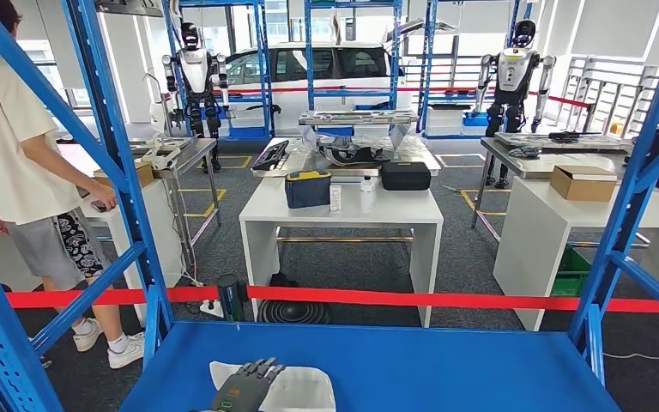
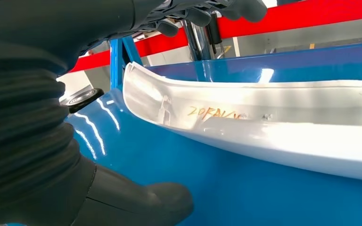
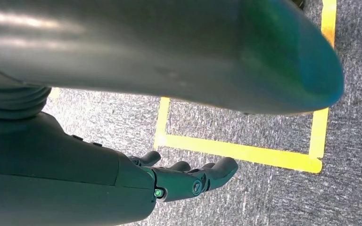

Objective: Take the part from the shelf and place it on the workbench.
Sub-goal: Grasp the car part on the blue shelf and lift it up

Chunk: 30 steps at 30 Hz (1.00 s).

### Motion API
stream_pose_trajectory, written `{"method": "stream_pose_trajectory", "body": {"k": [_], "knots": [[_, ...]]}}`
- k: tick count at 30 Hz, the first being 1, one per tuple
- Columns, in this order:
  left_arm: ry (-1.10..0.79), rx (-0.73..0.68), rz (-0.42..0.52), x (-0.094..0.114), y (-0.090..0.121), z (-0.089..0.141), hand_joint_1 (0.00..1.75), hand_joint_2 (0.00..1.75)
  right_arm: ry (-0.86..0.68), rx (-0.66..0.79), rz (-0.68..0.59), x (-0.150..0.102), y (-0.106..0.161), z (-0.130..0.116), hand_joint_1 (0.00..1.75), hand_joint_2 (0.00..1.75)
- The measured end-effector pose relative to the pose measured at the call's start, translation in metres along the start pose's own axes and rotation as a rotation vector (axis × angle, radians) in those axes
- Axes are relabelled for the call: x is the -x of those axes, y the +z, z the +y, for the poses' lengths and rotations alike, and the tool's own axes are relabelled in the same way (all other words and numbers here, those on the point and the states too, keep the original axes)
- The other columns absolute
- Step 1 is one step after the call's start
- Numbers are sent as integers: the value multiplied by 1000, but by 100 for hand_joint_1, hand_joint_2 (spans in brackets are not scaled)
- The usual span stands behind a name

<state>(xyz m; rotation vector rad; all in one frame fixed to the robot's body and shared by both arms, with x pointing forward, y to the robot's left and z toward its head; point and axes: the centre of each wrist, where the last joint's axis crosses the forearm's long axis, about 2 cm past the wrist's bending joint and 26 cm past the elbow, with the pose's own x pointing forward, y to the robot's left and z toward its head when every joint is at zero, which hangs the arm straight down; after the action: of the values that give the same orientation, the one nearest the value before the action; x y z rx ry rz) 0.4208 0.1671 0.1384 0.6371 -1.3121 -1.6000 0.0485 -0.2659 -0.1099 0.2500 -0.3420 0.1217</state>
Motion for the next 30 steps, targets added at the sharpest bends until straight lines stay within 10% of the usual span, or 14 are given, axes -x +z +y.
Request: {"method": "stream_pose_trajectory", "body": {"k": [23,27,30], "knots": [[9,-24,-117,-44,3,-38,0,175,25,-12,18,-1,-1,3,0,0],[9,-24,-124,-48,3,-40,172,175,23,-13,18,-1,-1,4,0,0],[10,-29,-126,-50,3,-42,175,175,21,-13,18,-1,-1,4,0,0]]}}
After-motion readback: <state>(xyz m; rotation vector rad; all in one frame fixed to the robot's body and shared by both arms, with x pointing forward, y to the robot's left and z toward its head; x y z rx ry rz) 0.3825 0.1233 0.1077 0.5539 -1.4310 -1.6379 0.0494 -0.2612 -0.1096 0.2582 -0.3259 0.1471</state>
